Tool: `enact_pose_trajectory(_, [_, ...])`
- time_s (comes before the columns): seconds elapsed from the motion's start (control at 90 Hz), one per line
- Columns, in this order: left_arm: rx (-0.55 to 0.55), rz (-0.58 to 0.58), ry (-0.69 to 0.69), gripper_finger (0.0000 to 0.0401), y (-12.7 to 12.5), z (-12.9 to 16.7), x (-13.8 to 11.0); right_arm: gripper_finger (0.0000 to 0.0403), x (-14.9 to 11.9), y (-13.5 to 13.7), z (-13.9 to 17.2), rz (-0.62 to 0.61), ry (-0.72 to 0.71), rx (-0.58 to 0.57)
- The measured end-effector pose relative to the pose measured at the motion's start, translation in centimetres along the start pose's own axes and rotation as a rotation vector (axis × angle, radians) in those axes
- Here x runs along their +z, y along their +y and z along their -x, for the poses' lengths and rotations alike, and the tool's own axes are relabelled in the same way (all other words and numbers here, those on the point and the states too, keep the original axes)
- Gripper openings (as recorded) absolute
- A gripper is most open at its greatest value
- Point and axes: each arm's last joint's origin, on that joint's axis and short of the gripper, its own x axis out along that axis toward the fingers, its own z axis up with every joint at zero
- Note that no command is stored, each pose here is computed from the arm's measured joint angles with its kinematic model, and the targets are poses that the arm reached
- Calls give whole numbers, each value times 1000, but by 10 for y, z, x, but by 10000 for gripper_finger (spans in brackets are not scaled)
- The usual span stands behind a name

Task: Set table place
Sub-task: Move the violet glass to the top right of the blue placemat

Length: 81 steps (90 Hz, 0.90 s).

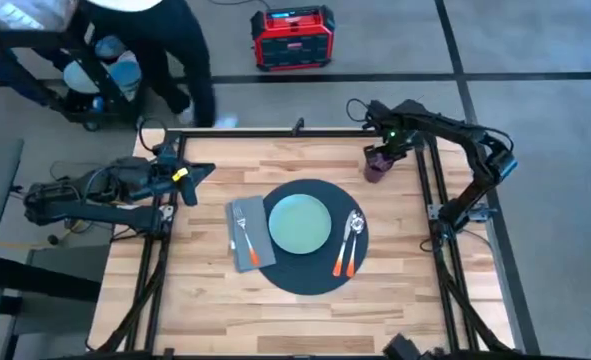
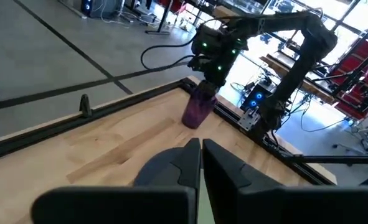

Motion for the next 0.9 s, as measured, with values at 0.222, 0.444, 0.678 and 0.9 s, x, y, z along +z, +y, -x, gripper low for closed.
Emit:
enact_pose_trajectory(0.222, [0,10,0,0,0,0,0,8,-20,25,-7,27,3,21])
enact_pose_trajectory(0.444, [0,17,0,0,0,0,0,16,-33,41,-8,85,-10,19])
enact_pose_trajectory(0.678, [1,18,1,0,0,0,0,44,-28,42,-13,54,-25,37])
enact_pose_trajectory(0.9, [1,17,2,0,0,0,0,92,-26,46,-12,89,-43,90])
